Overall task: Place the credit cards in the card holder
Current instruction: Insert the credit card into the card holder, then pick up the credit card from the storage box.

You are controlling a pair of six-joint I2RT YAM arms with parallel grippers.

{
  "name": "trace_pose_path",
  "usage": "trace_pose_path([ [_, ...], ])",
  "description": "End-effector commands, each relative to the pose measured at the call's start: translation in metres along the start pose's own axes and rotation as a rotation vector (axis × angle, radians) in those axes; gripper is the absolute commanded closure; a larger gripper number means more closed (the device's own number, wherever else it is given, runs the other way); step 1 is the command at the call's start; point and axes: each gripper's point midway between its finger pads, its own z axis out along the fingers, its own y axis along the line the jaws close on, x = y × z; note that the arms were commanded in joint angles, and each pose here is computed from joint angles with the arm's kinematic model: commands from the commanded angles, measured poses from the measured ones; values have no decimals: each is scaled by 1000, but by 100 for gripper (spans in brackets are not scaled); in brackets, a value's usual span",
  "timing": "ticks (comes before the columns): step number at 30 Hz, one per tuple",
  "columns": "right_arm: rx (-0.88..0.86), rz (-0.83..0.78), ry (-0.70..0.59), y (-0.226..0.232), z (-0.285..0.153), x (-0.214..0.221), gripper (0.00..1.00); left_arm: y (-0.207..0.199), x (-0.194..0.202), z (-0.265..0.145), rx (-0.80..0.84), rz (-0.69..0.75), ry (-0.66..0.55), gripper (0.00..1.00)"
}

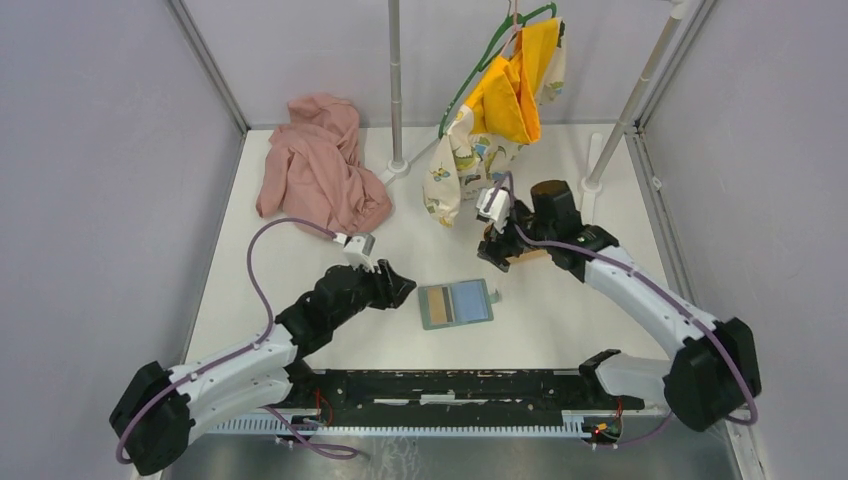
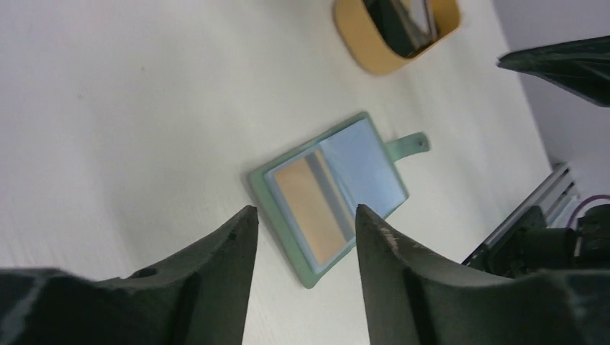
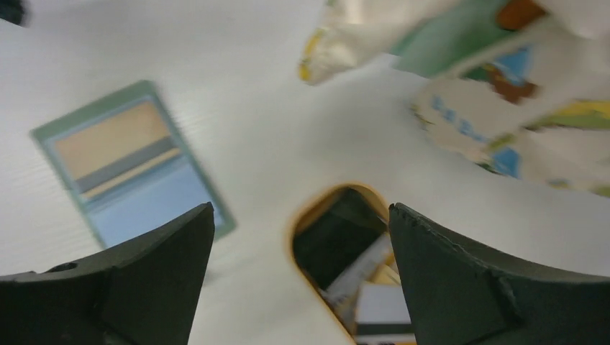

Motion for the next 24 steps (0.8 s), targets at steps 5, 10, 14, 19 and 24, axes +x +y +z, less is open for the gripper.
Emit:
trace_pose_path([
  [5, 283, -7, 52, -63, -16, 6, 2, -10, -46, -19, 34, 64, -196, 3],
  [10, 223, 270, 14, -71, -5, 47, 5, -10, -31, -13, 44, 73, -124, 2],
  [14, 266, 472, 36, -90, -7, 79, 13, -10, -27, -11, 59, 63, -130, 3],
  [19, 236, 589, 51, -95, 6, 92, 21, -10, -25, -7, 58, 69, -120, 3],
  [24, 191, 675, 84, -95, 21, 104, 28, -7, -21, -7, 53, 67, -111, 4],
])
